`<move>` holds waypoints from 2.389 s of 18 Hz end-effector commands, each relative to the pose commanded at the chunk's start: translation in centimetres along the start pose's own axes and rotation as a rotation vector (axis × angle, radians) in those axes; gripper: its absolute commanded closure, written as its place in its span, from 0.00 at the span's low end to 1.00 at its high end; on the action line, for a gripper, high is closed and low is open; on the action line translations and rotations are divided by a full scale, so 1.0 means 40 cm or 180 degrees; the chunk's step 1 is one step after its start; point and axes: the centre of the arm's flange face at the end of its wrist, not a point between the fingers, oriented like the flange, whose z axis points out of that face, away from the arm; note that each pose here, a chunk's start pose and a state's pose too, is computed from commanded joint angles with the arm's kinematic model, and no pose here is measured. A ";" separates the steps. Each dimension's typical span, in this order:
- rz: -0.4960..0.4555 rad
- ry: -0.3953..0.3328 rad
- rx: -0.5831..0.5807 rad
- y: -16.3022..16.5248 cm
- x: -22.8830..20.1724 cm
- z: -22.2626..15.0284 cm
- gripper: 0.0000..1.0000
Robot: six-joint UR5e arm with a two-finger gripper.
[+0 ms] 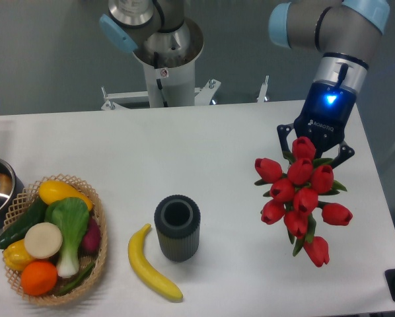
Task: Insert the flowers into the vase
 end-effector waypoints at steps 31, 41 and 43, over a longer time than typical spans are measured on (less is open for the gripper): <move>0.0501 0.1391 0.1504 -0.090 0.280 0.253 0.76; 0.0351 0.1491 0.1536 -0.046 0.311 0.277 0.76; 0.0325 0.1489 0.1530 -0.037 0.312 0.276 0.76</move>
